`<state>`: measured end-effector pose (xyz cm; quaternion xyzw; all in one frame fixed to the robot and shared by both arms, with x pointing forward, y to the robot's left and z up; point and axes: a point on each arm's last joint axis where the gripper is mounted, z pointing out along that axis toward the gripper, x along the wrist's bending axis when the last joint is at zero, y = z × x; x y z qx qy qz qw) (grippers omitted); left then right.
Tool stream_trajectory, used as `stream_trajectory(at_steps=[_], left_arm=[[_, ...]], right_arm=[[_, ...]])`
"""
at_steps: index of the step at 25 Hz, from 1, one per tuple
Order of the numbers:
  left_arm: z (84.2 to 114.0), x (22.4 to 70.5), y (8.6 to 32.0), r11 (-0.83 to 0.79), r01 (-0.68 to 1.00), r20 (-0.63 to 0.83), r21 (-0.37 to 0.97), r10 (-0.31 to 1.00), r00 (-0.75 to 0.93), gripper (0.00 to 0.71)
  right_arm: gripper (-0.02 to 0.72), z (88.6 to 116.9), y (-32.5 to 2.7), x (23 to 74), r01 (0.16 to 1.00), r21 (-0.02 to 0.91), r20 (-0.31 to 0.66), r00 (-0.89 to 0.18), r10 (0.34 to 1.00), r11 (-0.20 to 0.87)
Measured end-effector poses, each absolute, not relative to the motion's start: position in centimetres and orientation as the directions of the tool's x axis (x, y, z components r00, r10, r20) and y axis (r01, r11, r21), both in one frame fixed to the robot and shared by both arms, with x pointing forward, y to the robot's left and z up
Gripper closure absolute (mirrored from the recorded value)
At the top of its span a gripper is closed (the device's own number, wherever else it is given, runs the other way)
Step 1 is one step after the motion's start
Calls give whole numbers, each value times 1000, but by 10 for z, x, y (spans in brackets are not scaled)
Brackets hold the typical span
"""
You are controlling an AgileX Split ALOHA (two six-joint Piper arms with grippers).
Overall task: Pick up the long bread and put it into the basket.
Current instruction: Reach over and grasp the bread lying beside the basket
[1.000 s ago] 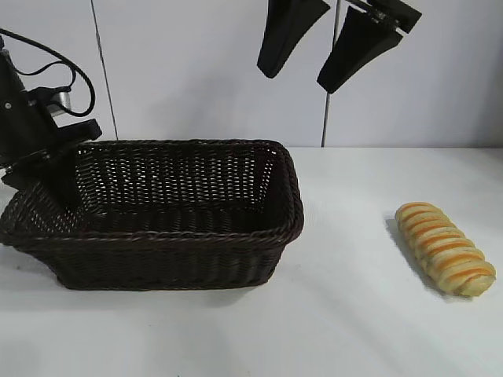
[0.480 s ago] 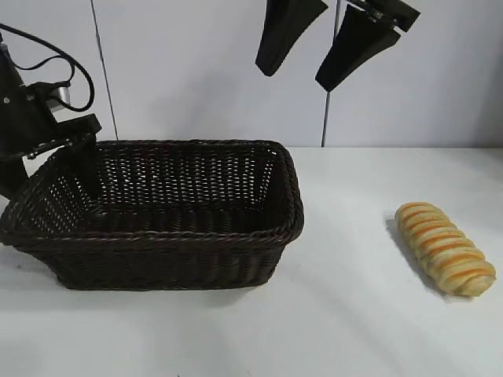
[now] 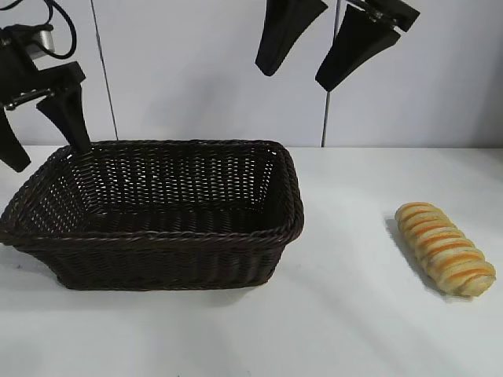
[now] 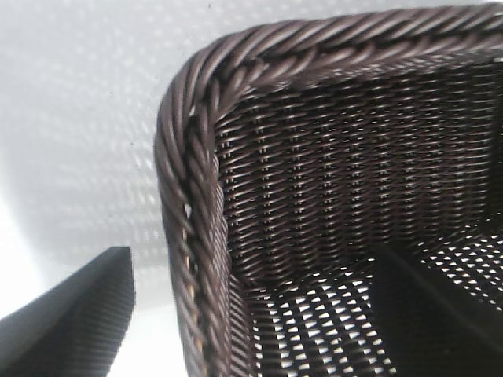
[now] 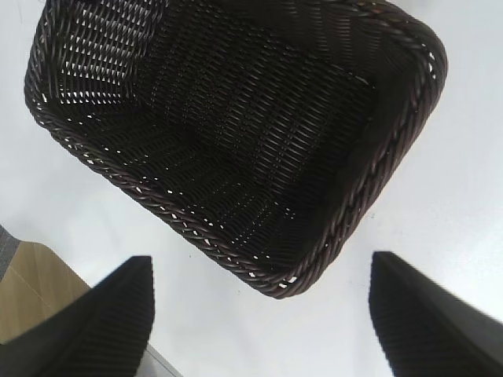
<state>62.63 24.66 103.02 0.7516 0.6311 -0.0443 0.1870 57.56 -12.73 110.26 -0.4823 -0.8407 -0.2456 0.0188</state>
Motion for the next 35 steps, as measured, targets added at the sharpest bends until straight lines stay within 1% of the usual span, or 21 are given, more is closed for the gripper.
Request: stream_trajectory(at_steps=[7, 13, 16, 21, 28, 35], left_arm=[[1056, 616, 247, -134, 949, -297, 284, 929, 220, 116], [1087, 603, 241, -90, 929, -370, 359, 900, 231, 116], [1096, 599, 235, -54, 925, -434, 377, 872, 228, 116], [1085, 597, 230, 4, 937, -514, 349, 837, 188, 116], [1067, 596, 231, 41, 944, -523, 328, 840, 145, 116], [1065, 597, 230, 60, 941, -529, 334, 838, 134, 116]], right_arm=[[155, 1103, -127, 576, 820, 395, 268, -534, 802, 415], [155, 1103, -127, 576, 820, 394, 268, -534, 802, 415], [155, 1103, -127, 576, 820, 394, 268, -534, 802, 415], [155, 1102, -128, 576, 819, 393, 260, -535, 804, 418], [155, 1102, -128, 576, 819, 393, 260, -535, 804, 418], [155, 1102, -128, 576, 818, 393, 255, -536, 805, 420]])
